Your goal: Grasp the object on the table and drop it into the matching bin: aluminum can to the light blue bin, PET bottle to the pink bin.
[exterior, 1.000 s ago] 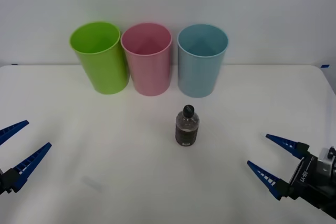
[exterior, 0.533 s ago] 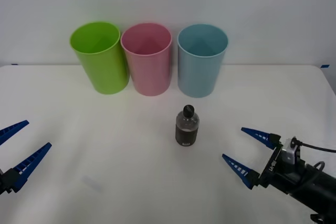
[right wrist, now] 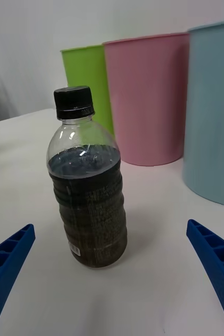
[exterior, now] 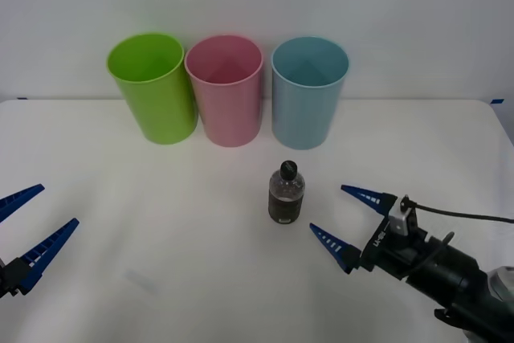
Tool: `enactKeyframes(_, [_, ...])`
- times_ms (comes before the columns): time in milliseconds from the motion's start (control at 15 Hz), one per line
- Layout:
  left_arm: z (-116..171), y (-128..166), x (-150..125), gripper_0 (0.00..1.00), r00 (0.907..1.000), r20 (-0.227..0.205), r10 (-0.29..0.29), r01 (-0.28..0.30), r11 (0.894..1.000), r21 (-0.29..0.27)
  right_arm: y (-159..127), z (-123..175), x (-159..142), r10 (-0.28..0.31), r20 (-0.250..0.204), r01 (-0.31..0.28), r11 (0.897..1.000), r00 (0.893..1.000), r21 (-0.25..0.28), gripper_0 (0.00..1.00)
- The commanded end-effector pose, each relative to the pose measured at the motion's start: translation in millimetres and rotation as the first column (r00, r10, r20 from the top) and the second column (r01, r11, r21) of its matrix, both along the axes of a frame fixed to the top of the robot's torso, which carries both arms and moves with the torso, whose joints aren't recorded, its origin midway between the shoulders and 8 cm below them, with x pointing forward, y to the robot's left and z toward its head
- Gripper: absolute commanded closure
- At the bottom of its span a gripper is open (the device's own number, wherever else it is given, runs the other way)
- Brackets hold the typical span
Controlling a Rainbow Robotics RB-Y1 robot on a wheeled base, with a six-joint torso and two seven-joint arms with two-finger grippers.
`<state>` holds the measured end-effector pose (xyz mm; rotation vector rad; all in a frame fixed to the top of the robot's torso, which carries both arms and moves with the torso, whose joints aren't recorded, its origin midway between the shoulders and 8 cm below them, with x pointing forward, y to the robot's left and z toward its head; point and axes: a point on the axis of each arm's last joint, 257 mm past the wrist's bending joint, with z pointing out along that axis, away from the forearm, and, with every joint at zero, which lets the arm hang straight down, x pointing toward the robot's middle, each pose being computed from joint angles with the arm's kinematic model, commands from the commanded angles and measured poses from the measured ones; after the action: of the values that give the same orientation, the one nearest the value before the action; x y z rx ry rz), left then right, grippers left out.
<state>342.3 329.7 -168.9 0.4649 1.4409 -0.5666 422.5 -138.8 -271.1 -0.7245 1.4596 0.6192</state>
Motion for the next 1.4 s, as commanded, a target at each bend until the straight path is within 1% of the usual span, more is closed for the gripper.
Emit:
enactKeyframes(67, [0.0, 0.0, 0.0, 0.00, 1.0000, 0.000, 0.000, 0.000, 1.000, 0.000, 13.7, 0.4, 8.5, -0.010, 0.003, 0.010, 1.000, 1.000, -0.001, 0.00])
enactKeyframes(600, [0.0, 0.0, 0.0, 0.00, 1.0000, 0.000, 0.000, 0.000, 1.000, 0.000, 52.3, -4.0, 30.8, -0.027, -0.007, 0.027, 0.999, 1.000, -0.043, 0.00])
enactKeyframes(800, [0.0, 0.0, 0.0, 0.00, 1.0000, 0.000, 0.000, 0.000, 1.000, 0.000, 64.3, -2.8, 37.7, -0.032, -0.003, 0.032, 0.998, 0.999, -0.057, 0.00])
enactKeyframes(1200, [0.0, 0.0, 0.0, 0.00, 1.0000, 0.000, 0.000, 0.000, 1.000, 0.000, 78.5, -4.1, 45.4, -0.046, -0.004, 0.045, 0.996, 0.999, -0.078, 0.00])
enactKeyframes(1400, [0.0, 0.0, 0.0, 0.00, 1.0000, 0.000, 0.000, 0.000, 1.000, 0.000, 82.4, -4.1, 46.6, -0.051, -0.001, 0.051, 0.996, 0.999, -0.079, 0.00])
